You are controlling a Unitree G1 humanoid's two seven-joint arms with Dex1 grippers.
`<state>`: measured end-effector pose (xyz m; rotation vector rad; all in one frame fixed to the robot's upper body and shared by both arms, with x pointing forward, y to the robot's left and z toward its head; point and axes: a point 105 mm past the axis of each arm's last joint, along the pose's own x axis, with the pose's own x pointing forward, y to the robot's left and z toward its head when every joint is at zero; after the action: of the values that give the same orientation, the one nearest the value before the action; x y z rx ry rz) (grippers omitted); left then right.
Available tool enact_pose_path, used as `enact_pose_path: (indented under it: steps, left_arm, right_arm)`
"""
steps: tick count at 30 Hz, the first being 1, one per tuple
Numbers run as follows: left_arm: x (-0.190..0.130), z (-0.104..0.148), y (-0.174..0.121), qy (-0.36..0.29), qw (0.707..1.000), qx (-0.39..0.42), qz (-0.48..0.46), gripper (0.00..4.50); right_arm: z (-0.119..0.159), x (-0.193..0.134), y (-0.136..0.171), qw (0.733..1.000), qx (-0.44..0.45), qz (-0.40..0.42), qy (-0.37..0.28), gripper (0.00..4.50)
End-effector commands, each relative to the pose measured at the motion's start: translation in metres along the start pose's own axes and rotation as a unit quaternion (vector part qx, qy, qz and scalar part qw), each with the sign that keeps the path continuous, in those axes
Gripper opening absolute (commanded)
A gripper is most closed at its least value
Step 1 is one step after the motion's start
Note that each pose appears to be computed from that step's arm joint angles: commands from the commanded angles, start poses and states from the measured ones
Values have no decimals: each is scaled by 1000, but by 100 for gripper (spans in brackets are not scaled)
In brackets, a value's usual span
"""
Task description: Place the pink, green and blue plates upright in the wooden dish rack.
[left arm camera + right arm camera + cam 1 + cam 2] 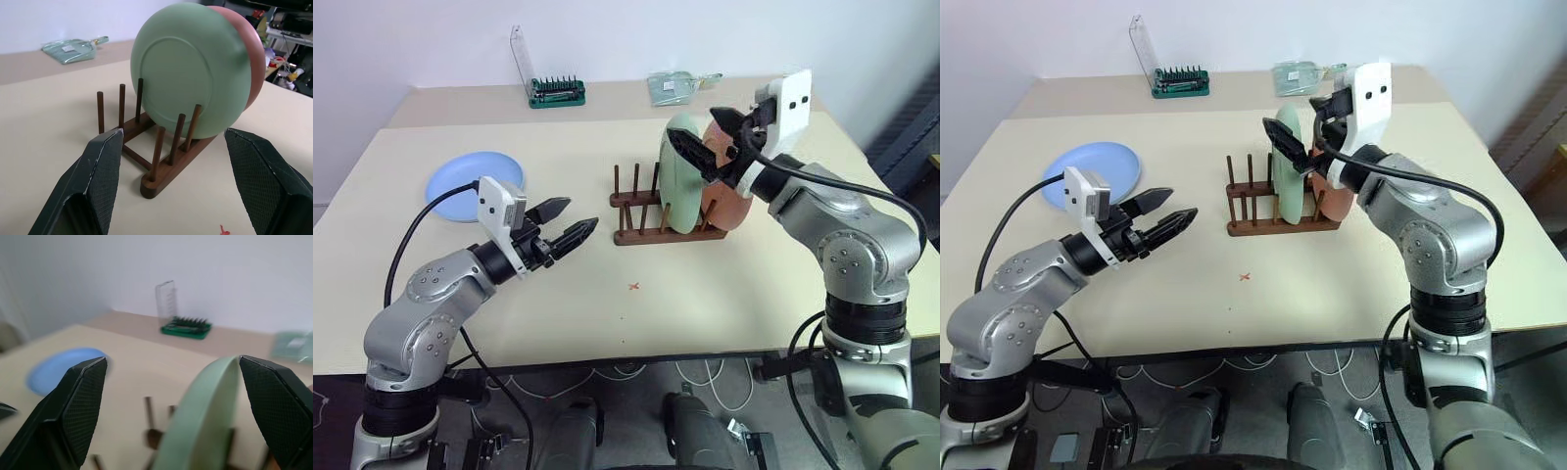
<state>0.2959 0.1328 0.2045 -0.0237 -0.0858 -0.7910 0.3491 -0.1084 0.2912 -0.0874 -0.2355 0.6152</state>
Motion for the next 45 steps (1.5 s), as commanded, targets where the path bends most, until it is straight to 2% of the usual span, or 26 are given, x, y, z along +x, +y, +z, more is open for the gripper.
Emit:
enact_pose_path:
  steps: [1, 5, 8, 10, 12, 13, 15, 17, 20, 24, 27, 30, 37, 39, 41, 43, 45]
  left_arm:
    - [-3, 17, 15, -37, 998, 22, 42, 342]
    - [-12, 17, 76, -49, 977, 18, 207, 448]
    - [-26, 18, 112, -61, 949, -10, 308, 448]
    - [-49, 17, 146, -67, 900, -46, 428, 448]
    - [-79, 3, 178, -33, 832, -83, 547, 448]
    - [-90, -3, 187, -21, 808, -100, 581, 448]
    - [-99, -16, 196, -11, 778, -152, 609, 448]
    - [-99, -27, 200, -4, 763, -198, 616, 448]
    - [-86, -41, 202, 9, 762, -249, 598, 448]
    - [-80, -60, 209, 20, 737, -315, 598, 448]
    - [-69, -64, 212, 17, 738, -338, 584, 448]
    - [-60, -61, 213, 5, 745, -340, 573, 366]
    - [-53, -56, 212, -9, 748, -342, 570, 3]
    - [-46, -39, 210, -34, 775, -306, 552, 3]
    - [-41, -14, 207, -57, 806, -238, 539, 3]
    - [-31, 28, 194, -103, 846, -157, 500, 3]
    - [-19, 60, 173, -129, 876, -94, 455, 3]
  right_arm:
    - [32, 4, 14, 991, -119, 38, -51, 437]
    - [30, 13, 52, 964, -225, 131, -55, 442]
    - [15, 23, 71, 941, -289, 170, -45, 442]
    - [5, 32, 81, 937, -295, 182, -45, 442]
    - [-6, 37, 93, 933, -297, 198, -45, 442]
    - [-10, 38, 98, 932, -296, 205, -47, 442]
    - [-14, 38, 105, 931, -290, 216, -48, 442]
    - [-16, 37, 108, 930, -288, 223, -49, 442]
    - [-18, 37, 108, 930, -287, 224, -48, 442]
    - [-20, 37, 108, 931, -287, 220, -46, 442]
    - [-22, 36, 107, 932, -288, 217, -43, 442]
    - [-25, 35, 107, 932, -290, 215, -39, 442]
    - [-27, 34, 103, 933, -295, 205, -33, 442]
    - [-28, 34, 101, 932, -299, 203, -31, 442]
    - [-29, 34, 100, 931, -303, 201, -30, 442]
    - [-28, 35, 100, 928, -315, 199, -34, 442]
    - [-28, 37, 99, 921, -336, 195, -38, 442]
